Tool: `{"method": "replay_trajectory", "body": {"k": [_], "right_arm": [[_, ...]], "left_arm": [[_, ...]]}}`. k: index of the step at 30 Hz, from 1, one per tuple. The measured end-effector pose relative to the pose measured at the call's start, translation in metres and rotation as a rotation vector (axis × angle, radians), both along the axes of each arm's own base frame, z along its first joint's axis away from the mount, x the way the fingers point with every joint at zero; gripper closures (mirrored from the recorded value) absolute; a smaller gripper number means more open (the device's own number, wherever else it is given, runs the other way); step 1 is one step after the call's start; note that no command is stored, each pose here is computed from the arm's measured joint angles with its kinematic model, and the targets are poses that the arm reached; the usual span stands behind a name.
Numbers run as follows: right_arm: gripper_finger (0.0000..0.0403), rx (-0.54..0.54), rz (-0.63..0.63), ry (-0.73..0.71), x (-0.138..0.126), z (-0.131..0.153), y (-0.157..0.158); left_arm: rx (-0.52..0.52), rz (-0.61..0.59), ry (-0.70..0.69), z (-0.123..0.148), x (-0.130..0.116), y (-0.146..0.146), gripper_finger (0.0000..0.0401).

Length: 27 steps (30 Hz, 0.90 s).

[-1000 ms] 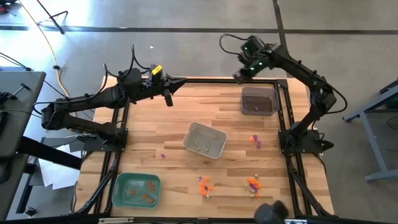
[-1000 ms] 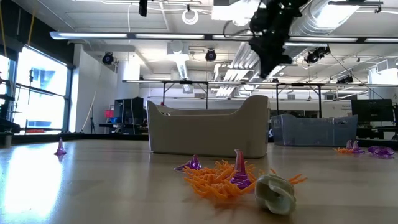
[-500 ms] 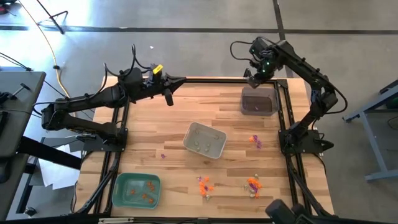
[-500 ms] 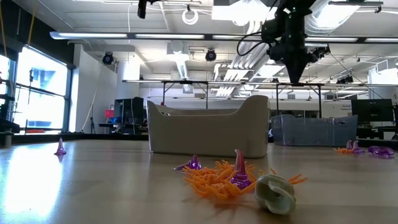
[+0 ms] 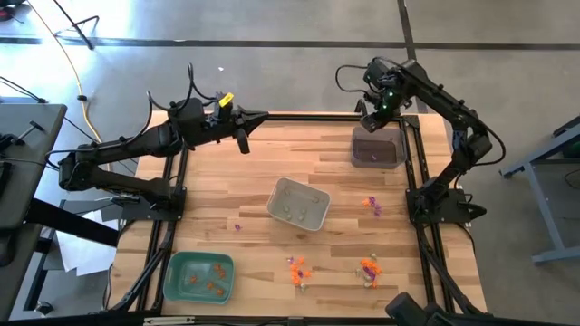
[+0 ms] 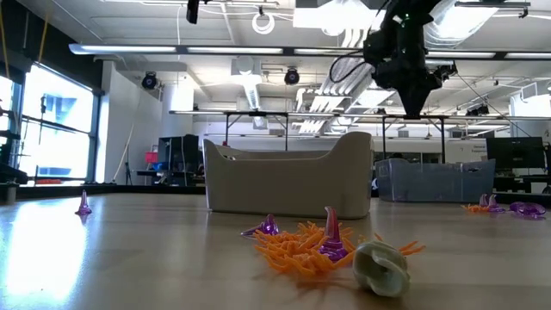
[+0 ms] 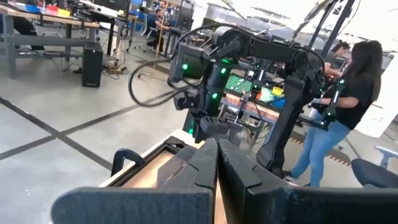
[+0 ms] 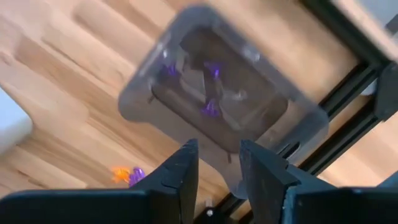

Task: Sort Halloween decoration
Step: Put the violet witch hat toy into the black bin

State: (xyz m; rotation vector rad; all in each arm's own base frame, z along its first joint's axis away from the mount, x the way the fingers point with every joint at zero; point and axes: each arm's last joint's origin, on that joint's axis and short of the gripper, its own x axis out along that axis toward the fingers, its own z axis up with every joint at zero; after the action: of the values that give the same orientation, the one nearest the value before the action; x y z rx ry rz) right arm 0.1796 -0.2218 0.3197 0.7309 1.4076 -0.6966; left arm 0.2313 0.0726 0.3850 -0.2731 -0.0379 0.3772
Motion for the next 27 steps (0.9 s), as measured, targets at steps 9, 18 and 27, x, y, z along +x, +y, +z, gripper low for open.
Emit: {"method": "replay_trajectory", "body": {"k": [9,18,27], "right_arm": [[0.0295,0.278,0.005,0.117,-0.004,-0.079,0.028],[0.0295,0.235,0.112,0.184,0.005,-0.109,0.069],[0.0294,0.211,0.043,0.022,0.013,-0.088,0.104]], "left_arm": [[-0.015,-0.001,0.009,-0.001,-0.001,-0.001,0.0401],[-0.01,0.05,0.002,0.001,-0.004,0.0,0.0401],[-0.016,0.041,0.023,-0.001,-0.004,0.0,0.0401]]}}
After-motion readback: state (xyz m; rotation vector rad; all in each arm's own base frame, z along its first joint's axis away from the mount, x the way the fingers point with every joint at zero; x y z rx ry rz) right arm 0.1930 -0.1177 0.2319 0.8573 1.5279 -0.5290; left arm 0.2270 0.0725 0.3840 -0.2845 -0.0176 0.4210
